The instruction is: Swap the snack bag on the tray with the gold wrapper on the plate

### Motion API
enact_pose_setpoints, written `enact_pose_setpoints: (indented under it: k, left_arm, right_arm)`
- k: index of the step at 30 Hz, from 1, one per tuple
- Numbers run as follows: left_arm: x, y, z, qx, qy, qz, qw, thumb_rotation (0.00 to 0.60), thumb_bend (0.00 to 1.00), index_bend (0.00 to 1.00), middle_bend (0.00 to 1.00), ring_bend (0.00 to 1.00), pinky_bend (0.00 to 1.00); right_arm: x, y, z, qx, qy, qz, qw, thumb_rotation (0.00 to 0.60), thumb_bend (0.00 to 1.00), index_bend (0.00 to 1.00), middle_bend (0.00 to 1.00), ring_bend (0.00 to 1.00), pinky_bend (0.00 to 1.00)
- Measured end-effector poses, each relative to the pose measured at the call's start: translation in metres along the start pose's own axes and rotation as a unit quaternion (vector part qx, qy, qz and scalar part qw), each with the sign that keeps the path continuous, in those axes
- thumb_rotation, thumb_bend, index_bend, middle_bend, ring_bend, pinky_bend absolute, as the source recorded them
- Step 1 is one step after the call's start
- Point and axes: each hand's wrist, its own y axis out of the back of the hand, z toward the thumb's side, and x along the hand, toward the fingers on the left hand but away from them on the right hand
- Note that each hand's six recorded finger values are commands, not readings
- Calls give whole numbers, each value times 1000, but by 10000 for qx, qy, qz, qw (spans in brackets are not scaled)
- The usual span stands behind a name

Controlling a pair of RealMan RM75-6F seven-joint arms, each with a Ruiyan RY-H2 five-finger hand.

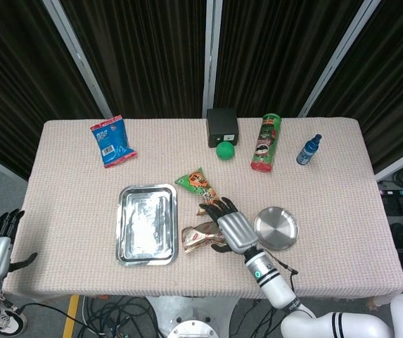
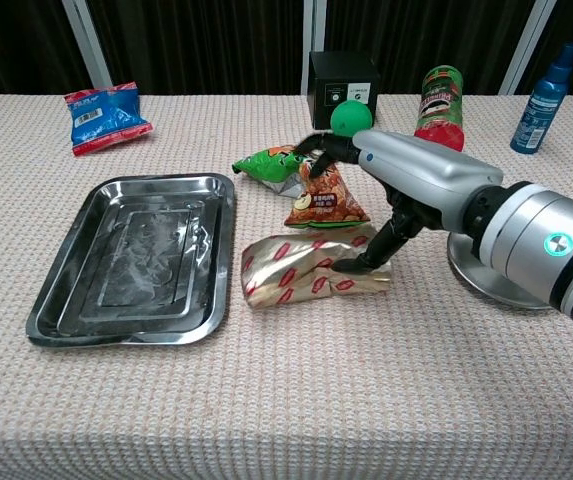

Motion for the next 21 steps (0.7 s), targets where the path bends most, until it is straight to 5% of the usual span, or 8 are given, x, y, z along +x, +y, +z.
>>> enact_pose_setpoints:
  k: [5,11,21]
  left_arm:
    - [0,0,1,-39,-32,10,10000,600,149,42,50,0,78]
    - [1,-2,3,-79,-52,-20,10000,600,149,42,50,0,78]
    - [-1,-3,-5,-99,27,-50,9999,600,149,42,50,0,78]
  right_arm:
    - [7,20,4,-252,99,-78,9996,600,0,0,39,0,0]
    - [-9,57,-6,-525,-113,-691,9962,600,0,0,42,0,0]
    - [-78,40,-22,-480,-1027,-587,9918,600,0,0,27,0,0]
